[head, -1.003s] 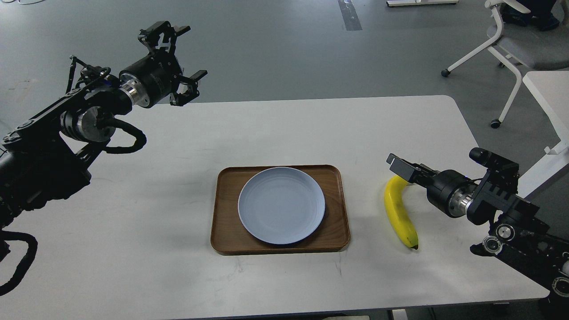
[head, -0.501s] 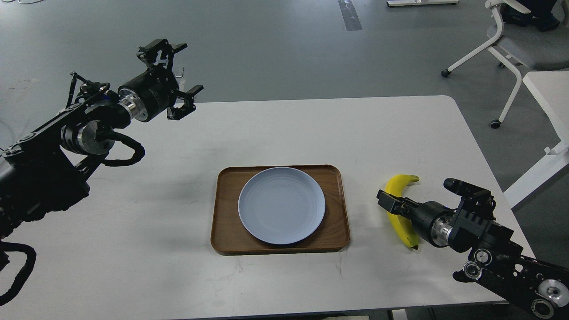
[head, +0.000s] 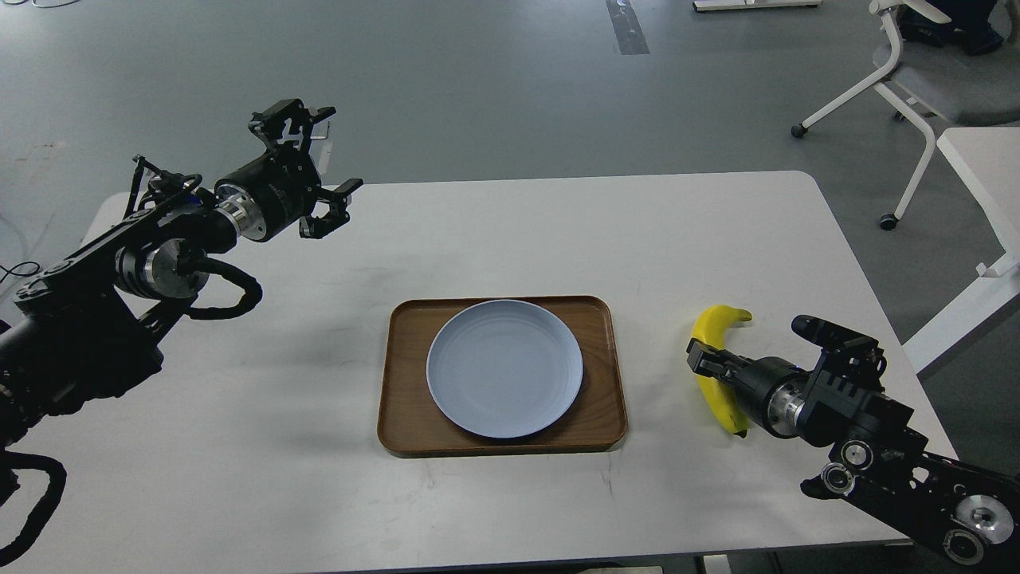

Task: Place banana on plate with both arms
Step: 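Carry the banana with the right gripper and set it on the plate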

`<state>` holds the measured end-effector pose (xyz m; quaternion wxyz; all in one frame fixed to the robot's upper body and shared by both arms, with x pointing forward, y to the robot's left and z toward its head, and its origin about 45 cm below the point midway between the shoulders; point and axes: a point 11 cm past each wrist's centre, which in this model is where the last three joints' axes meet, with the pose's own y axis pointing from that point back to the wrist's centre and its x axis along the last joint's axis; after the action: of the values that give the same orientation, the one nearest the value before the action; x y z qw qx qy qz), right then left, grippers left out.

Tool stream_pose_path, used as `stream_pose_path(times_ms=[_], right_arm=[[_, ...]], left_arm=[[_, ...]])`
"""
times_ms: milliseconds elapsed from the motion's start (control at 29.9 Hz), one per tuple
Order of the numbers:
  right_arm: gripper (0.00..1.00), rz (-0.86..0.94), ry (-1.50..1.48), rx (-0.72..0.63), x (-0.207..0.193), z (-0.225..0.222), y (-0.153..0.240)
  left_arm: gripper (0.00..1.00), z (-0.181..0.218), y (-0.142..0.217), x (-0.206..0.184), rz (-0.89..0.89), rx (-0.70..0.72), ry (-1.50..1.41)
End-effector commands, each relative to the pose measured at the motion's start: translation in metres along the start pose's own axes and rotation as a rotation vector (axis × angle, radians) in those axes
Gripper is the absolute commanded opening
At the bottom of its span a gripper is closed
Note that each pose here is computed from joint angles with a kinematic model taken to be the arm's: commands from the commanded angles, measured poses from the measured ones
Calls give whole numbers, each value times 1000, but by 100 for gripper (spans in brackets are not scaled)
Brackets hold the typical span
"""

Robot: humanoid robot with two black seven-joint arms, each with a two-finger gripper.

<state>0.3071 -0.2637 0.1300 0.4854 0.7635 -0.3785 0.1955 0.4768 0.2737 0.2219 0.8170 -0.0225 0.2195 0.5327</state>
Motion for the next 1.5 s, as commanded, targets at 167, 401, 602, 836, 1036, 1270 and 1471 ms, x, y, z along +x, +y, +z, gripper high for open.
stream_pose_path(times_ms=[167,401,602,836,1036,1270,1471], right_arm=[[0,-90,210,335,32,-112,10],[0,-287,458,404,-8,-149,5],[0,-262,541,412,-14,-163,-13],[0,-279,520,409,-25,-167,-26],[0,-303,511,397,-37,-162,-30],[35,-328,481,395,-50,-161,-32],[62,-305,455,390,-50,-157,-34]], left_arm=[[98,-1,1,1,2,1,0],[98,-2,0,0,2,2,2],[98,-3,1,1,4,4,3],[98,-2,2,3,7,3,1],[98,-2,2,4,10,4,1],[98,-3,3,5,13,4,2],[98,-8,5,7,18,12,7]])
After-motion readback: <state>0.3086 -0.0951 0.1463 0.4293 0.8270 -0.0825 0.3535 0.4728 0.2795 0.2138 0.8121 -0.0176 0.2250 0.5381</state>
